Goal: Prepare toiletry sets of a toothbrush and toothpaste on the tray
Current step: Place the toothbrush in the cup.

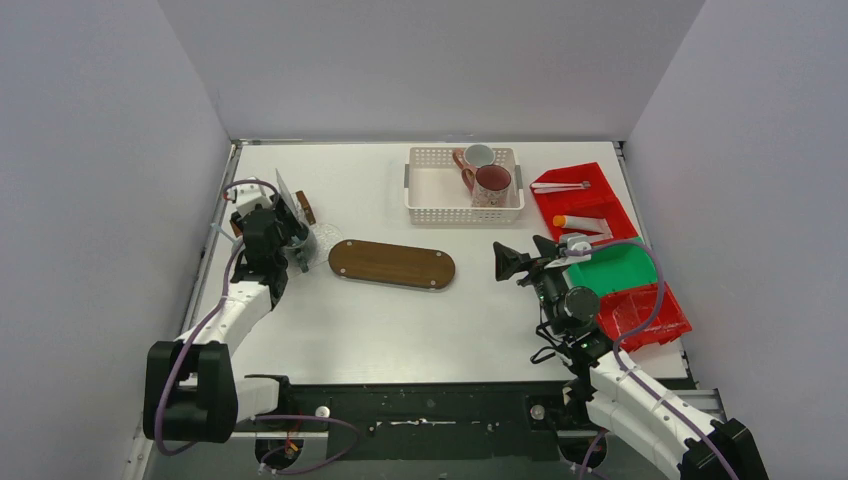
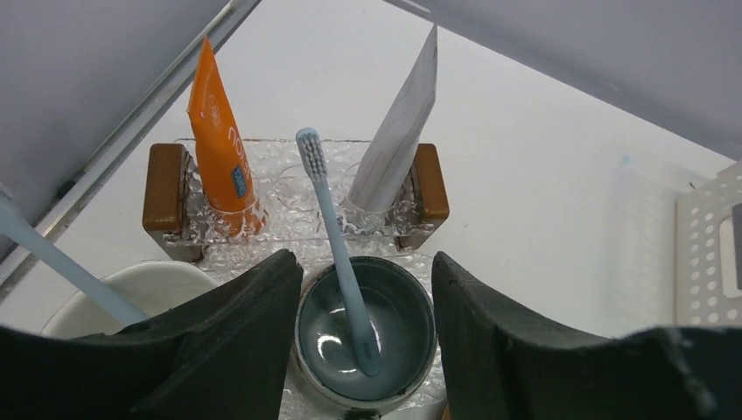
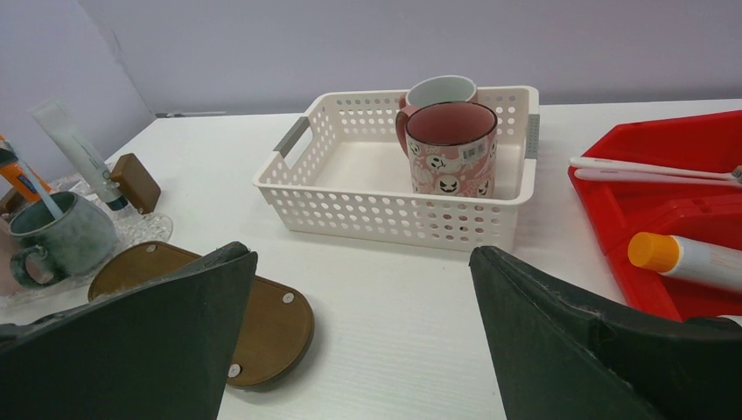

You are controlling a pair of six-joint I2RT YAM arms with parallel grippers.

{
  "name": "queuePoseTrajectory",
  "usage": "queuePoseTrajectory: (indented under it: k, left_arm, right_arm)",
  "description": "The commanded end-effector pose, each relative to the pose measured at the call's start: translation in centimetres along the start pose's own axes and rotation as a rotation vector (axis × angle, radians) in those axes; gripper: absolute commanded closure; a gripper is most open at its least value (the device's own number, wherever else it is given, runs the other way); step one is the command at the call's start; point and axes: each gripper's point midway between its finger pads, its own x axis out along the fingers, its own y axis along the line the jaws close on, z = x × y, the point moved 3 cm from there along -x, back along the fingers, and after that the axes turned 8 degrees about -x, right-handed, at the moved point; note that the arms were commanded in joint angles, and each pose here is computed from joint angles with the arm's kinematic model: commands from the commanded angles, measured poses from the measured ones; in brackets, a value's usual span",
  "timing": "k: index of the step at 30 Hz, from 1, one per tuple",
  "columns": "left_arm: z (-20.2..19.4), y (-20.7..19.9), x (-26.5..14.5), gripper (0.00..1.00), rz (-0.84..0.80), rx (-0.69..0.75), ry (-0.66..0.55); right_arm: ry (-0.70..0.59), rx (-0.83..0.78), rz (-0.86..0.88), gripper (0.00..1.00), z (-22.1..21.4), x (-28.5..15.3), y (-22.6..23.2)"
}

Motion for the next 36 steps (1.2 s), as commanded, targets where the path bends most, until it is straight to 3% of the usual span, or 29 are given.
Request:
queuePoseTrajectory:
  k: [1,16,25,36]
  left_arm:
    - [4.3,-1.7,-1.6,0.44,-0.008,-0.014,-0.1]
    - [8.1,-6.5,-6.1,0.04,-0.193,0.061,-0.124]
    - [8.1,-9.0,-9.4,0.03,-0.332,0.117,-0.116]
    - [6.8,-11.7,-11.0,0.03,-0.461,0.11,-0.075]
  right_arm:
    - [-0.036,-0.004,-0.038,0.0,1.8,0.4,-0.5]
    - [0.172,-0.013,-0.09,0.0,1.6,1.6,-0.7]
    - [0.299,-0.012,-0.161,0.0,1.7,3.4,-1.1]
    - [0.429,-0.008,-0.276,0.0,2.3,9.0,-2.5]
